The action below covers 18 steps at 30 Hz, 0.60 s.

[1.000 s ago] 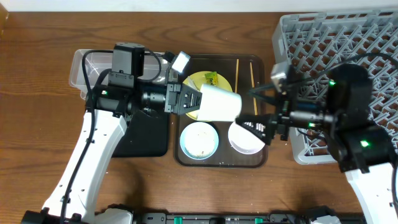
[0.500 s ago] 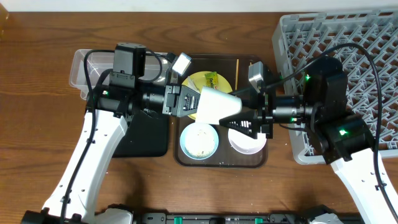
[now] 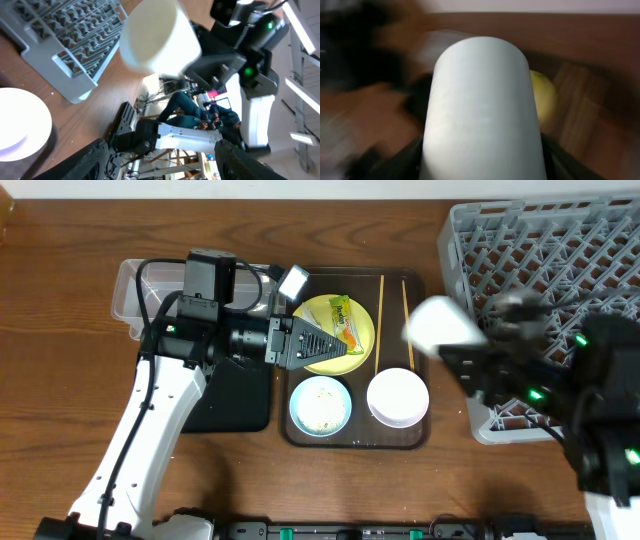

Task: Sort waste into correct bins and load items into the dishwasher rack
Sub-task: 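Carry the white cup with the right gripper and set it in the grey rack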

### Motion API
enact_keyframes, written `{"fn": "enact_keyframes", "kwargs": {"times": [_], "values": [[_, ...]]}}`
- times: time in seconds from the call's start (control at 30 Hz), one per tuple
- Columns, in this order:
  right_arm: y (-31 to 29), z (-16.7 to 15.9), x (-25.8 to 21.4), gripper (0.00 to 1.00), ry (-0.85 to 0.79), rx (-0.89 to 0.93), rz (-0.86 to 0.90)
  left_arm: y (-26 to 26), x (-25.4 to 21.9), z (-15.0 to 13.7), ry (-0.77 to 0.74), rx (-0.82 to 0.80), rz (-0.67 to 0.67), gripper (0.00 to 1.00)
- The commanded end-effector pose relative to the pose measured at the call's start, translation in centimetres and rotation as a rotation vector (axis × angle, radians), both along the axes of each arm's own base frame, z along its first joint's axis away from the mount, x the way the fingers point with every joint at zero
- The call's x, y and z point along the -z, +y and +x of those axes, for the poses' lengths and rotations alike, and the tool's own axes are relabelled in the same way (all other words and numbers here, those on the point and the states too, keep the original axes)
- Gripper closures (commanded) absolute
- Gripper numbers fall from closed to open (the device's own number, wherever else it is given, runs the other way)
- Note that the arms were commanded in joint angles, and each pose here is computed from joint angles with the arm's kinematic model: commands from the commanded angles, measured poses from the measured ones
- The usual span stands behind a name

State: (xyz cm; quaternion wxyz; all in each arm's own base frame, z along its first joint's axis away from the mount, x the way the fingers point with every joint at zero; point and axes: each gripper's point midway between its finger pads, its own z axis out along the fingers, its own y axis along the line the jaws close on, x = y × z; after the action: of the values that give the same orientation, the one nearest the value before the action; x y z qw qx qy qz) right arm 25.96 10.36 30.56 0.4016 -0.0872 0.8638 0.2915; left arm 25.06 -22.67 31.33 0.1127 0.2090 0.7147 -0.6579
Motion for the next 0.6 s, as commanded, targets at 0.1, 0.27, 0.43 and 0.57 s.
{"fn": "enact_keyframes", "kwargs": {"times": [0.1, 0.27, 0.43, 0.57], "values": [[-16.3, -2.7, 4.9, 0.51, 0.284, 0.91, -0.286, 0.0, -0.2, 0.2, -0.022, -0.008, 0.007, 0.28], [-17.2, -2.5, 8.3, 0.51, 0.461, 0.925, -0.334, 0.0, 0.0, 0.4, -0.021, -0.02, 0.022, 0.28], [-14.8, 0.6, 12.3, 0.51, 0.608, 0.758, -0.271, 0.0, 0.1, 0.3, -0.017, -0.021, 0.023, 0.28], [-14.0, 2.3, 14.6, 0.49, 0.68, 0.714, -0.242, 0.0, 0.1, 0.3, -0.014, -0.023, 0.026, 0.28]]}}
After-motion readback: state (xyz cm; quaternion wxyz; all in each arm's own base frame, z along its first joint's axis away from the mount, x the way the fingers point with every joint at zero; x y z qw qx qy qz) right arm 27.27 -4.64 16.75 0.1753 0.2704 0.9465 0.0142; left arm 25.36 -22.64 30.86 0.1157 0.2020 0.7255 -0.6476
